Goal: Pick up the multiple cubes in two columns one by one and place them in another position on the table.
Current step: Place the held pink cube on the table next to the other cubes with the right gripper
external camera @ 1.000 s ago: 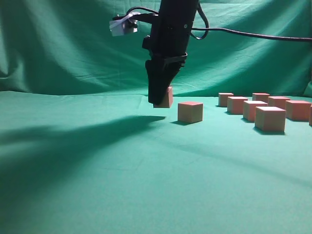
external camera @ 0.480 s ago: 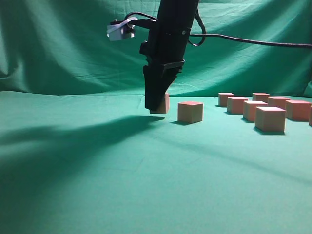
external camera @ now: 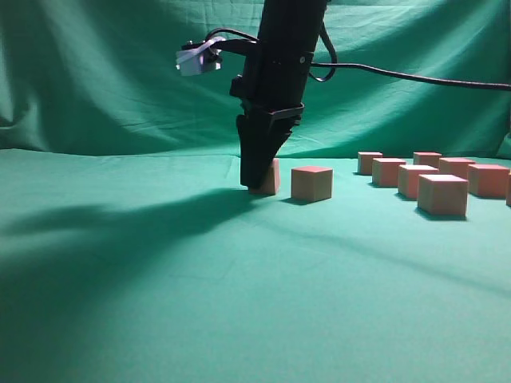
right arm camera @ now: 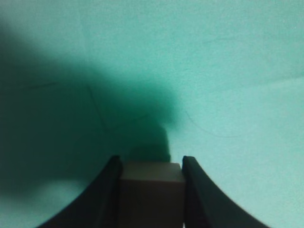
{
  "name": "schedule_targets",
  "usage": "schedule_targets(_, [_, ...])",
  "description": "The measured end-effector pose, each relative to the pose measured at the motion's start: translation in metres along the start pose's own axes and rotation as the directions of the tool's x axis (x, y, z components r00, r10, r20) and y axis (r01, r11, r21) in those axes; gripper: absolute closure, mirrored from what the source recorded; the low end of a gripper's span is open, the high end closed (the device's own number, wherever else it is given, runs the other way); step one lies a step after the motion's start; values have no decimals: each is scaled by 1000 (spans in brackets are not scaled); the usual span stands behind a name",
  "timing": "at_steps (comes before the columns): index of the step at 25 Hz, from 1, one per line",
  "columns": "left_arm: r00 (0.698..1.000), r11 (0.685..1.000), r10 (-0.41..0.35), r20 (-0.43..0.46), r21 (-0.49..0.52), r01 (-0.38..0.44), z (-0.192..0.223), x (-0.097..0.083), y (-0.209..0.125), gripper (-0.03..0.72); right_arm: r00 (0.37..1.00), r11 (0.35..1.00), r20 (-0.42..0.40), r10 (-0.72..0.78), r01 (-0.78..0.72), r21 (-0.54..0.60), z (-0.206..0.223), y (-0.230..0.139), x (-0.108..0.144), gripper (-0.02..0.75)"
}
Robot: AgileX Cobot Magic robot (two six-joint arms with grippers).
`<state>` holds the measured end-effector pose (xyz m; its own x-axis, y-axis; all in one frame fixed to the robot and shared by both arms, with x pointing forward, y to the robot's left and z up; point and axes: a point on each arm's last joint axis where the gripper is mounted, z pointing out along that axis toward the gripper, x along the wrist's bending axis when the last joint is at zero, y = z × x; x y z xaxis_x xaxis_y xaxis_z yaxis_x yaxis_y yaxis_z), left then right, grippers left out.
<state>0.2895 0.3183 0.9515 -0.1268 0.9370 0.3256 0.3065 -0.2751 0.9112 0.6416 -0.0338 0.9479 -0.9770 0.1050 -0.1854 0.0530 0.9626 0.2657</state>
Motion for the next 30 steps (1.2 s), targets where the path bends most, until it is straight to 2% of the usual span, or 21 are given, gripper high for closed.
schedule_targets(11, [1000, 1000, 0, 0, 0, 0, 0, 0, 0, 688, 1000, 1000, 1, -2, 2, 1, 0, 0, 0, 477])
schedule_targets(12, [1000, 1000, 0, 0, 0, 0, 0, 0, 0, 688, 1000, 1000, 1, -3, 3, 3, 0, 0, 0, 405])
schedule_targets(16, [1000, 1000, 0, 0, 0, 0, 0, 0, 0, 688, 1000, 1000, 13, 20, -20, -5, 0, 0, -1, 213])
schedule_targets(18, [1000, 1000, 0, 0, 0, 0, 0, 0, 0, 688, 998, 998, 29, 53, -52, -18, 0, 1, -3, 144])
schedule_targets(23, [1000, 1000, 0, 0, 0, 0, 0, 0, 0, 688, 996, 997, 45, 76, -74, -34, -13, 4, -4, 148])
schedule_targets(28, [1000, 1000, 0, 0, 0, 0, 0, 0, 0, 688, 989, 990, 60, 132, -128, -60, -58, 8, -1, 148])
schedule_targets(29, [1000, 1000, 0, 0, 0, 0, 0, 0, 0, 688, 987, 988, 56, 148, -145, -60, -67, 8, 1, 109])
schedule_targets(30, [1000, 1000, 0, 0, 0, 0, 0, 0, 0, 688, 985, 985, 52, 166, -163, -61, -77, 8, 3, 127])
